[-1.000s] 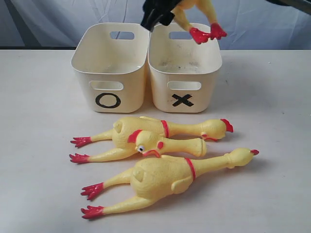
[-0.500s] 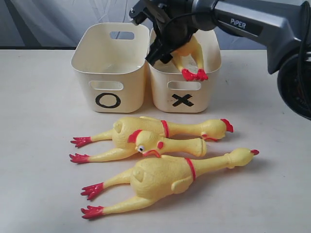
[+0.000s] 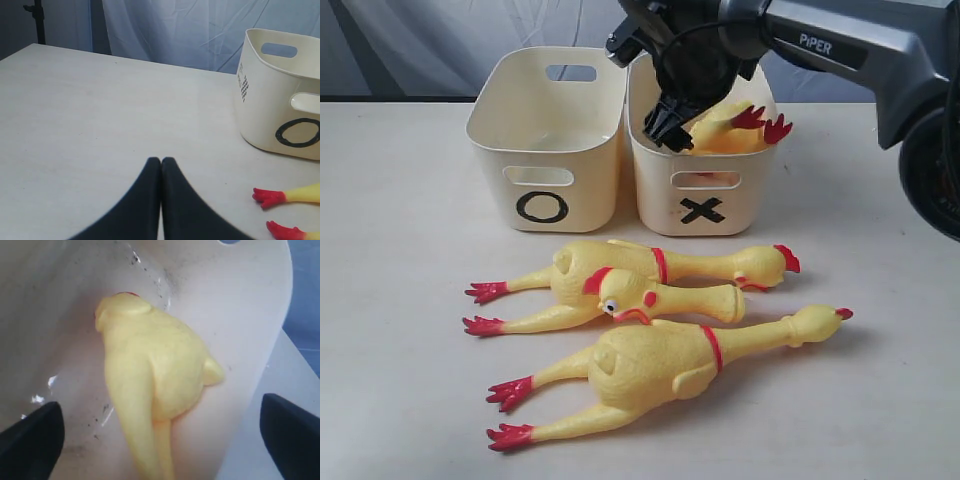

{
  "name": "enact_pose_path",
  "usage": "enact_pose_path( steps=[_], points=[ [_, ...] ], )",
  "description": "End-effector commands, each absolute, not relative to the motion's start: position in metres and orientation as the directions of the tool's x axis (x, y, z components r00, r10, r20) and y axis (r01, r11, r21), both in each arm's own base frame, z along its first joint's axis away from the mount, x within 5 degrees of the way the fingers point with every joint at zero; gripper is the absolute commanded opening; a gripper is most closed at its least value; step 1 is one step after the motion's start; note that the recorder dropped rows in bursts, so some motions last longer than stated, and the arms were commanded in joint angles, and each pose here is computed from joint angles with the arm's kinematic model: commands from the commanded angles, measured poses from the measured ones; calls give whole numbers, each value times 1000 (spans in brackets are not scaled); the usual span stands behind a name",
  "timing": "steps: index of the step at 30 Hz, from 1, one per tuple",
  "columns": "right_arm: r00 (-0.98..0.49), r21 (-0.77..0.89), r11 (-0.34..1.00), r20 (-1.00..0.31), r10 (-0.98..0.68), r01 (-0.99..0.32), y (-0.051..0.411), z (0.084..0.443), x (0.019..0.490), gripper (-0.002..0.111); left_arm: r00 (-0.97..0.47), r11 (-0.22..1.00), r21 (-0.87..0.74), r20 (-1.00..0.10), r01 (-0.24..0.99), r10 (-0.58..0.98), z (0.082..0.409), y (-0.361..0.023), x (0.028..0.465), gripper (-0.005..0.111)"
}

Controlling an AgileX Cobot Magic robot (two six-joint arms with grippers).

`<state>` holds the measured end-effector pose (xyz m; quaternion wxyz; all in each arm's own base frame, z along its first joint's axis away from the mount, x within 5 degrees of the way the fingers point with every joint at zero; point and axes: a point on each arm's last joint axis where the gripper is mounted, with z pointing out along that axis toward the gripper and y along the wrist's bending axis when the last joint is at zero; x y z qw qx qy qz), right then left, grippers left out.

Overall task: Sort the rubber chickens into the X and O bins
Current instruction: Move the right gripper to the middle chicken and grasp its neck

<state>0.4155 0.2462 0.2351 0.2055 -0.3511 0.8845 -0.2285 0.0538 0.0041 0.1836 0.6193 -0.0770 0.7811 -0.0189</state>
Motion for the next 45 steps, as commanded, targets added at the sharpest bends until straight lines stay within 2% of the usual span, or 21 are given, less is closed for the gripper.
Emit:
enact_pose_path(
  steps=[1,4,7,9,11,12,13,17,18,21,26,35,36,38,39,40,43,45],
  points=[
    [-654,-549,652,-233,-720,-523,238,273,405,104,-215,988,-128,-966,-87,-145,185,4,54,0],
    [-646,-447,711,-320,-694,-542,238,304,389,104,-215,988,-128,-966,-87,-145,185,4,54,0],
    [-590,-258,703,-399,-702,-662,246,332,365,104,-215,988,-128,-966,-87,-145,185,4,54,0],
    [-544,-60,635,-458,-703,-770,259,341,345,104,-215,988,-128,-966,-87,-145,185,4,54,0],
    [-489,104,514,-512,-706,-852,274,344,328,104,-215,988,-128,-966,-87,-145,185,4,54,0],
    [-420,143,410,-524,-741,-901,287,338,315,104,-215,988,-128,-966,-87,-145,185,4,54,0],
    [-384,127,373,-504,-774,-919,292,330,310,104,-215,988,-128,-966,-87,-145,185,4,54,0],
    [-222,-79,240,-193,-956,-968,295,269,284,104,-215,988,-128,-966,-87,-145,185,4,54,0],
    [-206,-101,215,-100,-974,-971,290,250,278,104,-215,988,-128,-966,-87,-145,185,4,54,0],
    [-244,-112,239,29,-969,-965,272,223,276,104,-215,988,-128,-966,-87,-145,185,4,54,0],
    [-248,-113,243,39,-968,-964,261,193,273,104,-215,988,-130,-966,-87,-146,185,4,54,0],
    [-211,-165,215,-43,-977,-963,255,156,267,103,-215,988,-130,-966,-87,-146,185,4,54,0],
    [-205,-171,210,-43,-978,-963,254,154,267,98,-215,988,-130,-966,-87,-146,185,4,54,0],
    [-202,-196,210,-62,-977,-958,254,152,268,69,-215,988,-130,-966,-87,-146,185,4,54,0],
    [-198,-202,207,-65,-978,-957,254,152,269,29,-215,988,-130,-966,-87,-146,185,4,54,0],
    [-195,-205,204,-63,-979,-957,254,152,269,5,-215,988,-130,-966,-87,-146,185,4,54,0],
    [-213,-192,213,-21,-977,-958,251,152,267,-1,-215,988,-130,-966,-87,-146,185,4,54,0],
    [-218,-176,210,28,-975,-962,246,155,264,-1,-215,988,-130,-966,-87,-146,185,4,54,0]
  ],
)
